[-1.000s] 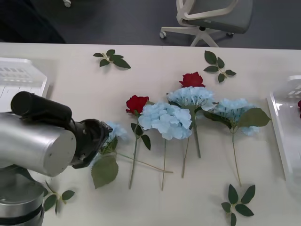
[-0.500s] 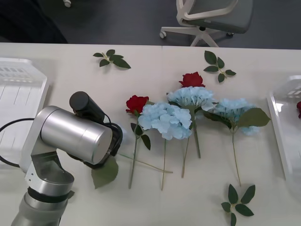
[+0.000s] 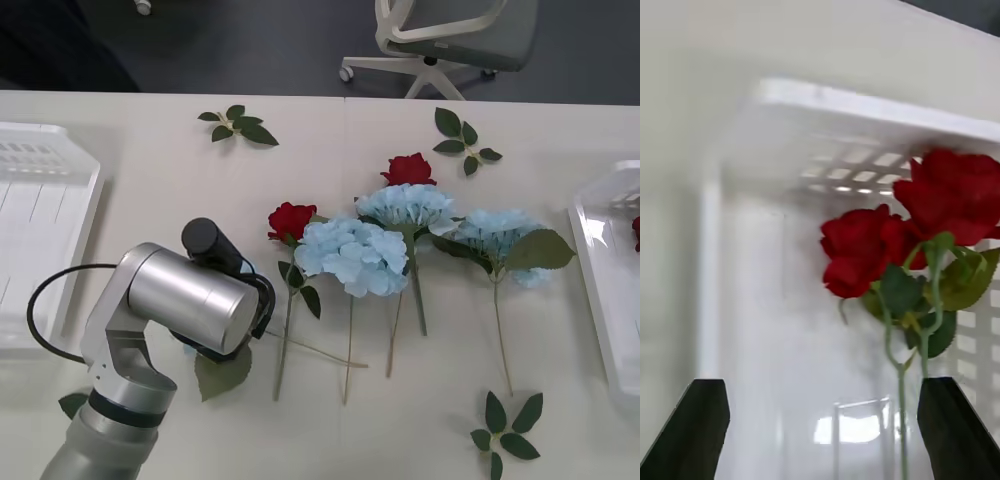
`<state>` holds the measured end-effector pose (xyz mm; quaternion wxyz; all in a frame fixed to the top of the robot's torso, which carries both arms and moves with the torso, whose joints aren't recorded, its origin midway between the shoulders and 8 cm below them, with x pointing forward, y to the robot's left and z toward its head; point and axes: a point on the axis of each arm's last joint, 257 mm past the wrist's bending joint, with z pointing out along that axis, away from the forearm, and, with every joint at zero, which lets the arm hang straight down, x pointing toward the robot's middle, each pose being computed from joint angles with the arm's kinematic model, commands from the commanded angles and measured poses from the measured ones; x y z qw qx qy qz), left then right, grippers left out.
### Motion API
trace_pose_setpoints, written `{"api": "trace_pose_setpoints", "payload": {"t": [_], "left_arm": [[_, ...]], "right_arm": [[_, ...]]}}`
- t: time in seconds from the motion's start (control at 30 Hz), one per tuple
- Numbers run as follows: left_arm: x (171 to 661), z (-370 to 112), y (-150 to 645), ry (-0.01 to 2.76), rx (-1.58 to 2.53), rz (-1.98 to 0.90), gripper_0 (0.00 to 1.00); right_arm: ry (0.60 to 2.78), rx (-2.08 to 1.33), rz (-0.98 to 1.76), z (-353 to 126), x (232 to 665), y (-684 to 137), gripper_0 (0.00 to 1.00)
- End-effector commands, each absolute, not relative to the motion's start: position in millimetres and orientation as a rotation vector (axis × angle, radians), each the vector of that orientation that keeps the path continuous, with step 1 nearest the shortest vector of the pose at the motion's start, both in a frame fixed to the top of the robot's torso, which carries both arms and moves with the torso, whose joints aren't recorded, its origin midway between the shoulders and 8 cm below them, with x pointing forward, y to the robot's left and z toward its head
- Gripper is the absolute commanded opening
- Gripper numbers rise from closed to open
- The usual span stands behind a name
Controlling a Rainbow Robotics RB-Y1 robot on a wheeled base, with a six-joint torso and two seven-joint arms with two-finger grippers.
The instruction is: Put the red flowers into the right box and the blue flowers into the left box
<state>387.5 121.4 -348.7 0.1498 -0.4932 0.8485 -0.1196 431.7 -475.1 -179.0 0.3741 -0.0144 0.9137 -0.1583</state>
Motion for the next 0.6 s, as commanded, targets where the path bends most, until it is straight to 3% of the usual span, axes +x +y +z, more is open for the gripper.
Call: {"api": "trace_pose_setpoints", "payload": {"t": [0.03, 0.4, 0.43, 0.53, 0.57, 0.6], "left_arm": [[394, -343, 111, 2.422, -1.416, -0.369, 1.00], [392, -358, 101, 2.451, -1.385, -0.371, 1.00], [392, -358, 100, 2.451, -1.383, -0.370, 0.93], [391, -358, 100, 2.454, -1.383, -0.366, 0.58], [391, -359, 100, 2.457, -1.385, -0.364, 0.52], [390, -361, 102, 2.459, -1.387, -0.356, 0.38]], "right_arm": [[2.372, -0.065, -0.342, -166, 419, -437, 0.74], [2.530, -0.132, -0.152, -184, 359, -344, 0.74], [2.536, -0.150, -0.141, -186, 359, -338, 0.74], [2.567, -0.207, -0.111, -197, 358, -319, 0.74], [2.574, -0.218, -0.112, -200, 359, -317, 0.74], [2.592, -0.235, -0.115, -207, 359, -313, 0.74]]}}
